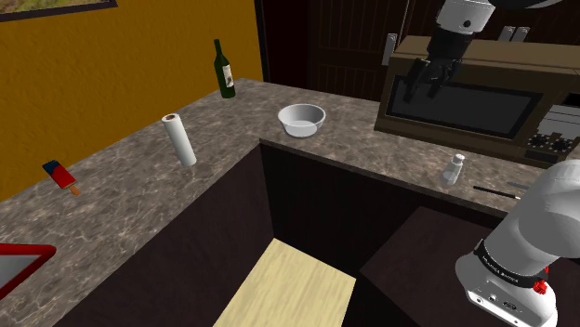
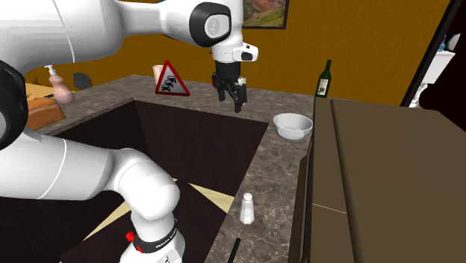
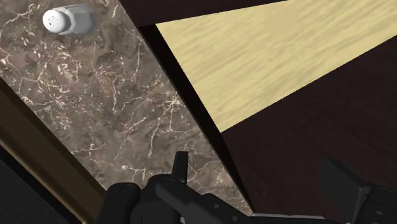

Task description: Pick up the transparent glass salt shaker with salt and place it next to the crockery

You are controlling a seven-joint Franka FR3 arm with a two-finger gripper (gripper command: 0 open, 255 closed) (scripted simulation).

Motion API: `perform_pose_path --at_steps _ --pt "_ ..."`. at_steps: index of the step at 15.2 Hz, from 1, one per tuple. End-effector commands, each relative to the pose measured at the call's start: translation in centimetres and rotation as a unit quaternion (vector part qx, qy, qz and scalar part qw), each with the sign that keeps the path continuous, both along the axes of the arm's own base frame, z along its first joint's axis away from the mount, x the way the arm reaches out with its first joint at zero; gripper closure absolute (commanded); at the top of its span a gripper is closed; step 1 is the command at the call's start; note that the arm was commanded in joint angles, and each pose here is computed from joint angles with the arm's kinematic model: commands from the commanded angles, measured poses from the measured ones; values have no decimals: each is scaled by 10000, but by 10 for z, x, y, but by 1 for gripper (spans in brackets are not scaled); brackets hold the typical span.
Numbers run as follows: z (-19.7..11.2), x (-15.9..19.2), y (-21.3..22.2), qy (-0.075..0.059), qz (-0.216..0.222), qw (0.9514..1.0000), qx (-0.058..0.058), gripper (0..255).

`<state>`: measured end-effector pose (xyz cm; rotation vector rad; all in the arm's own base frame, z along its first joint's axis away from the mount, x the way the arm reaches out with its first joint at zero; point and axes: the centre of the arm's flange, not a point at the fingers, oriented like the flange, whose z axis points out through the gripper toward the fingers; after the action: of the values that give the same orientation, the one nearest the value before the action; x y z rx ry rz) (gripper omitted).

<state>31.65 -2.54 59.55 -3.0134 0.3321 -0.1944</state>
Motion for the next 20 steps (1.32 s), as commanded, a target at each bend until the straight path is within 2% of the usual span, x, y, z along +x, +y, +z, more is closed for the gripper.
perform_pose_path --at_steps 1,20 --pt "0 0 0 0 0 10000 0 0" --pt "-167 -86 -154 468 368 9982 -93 0"
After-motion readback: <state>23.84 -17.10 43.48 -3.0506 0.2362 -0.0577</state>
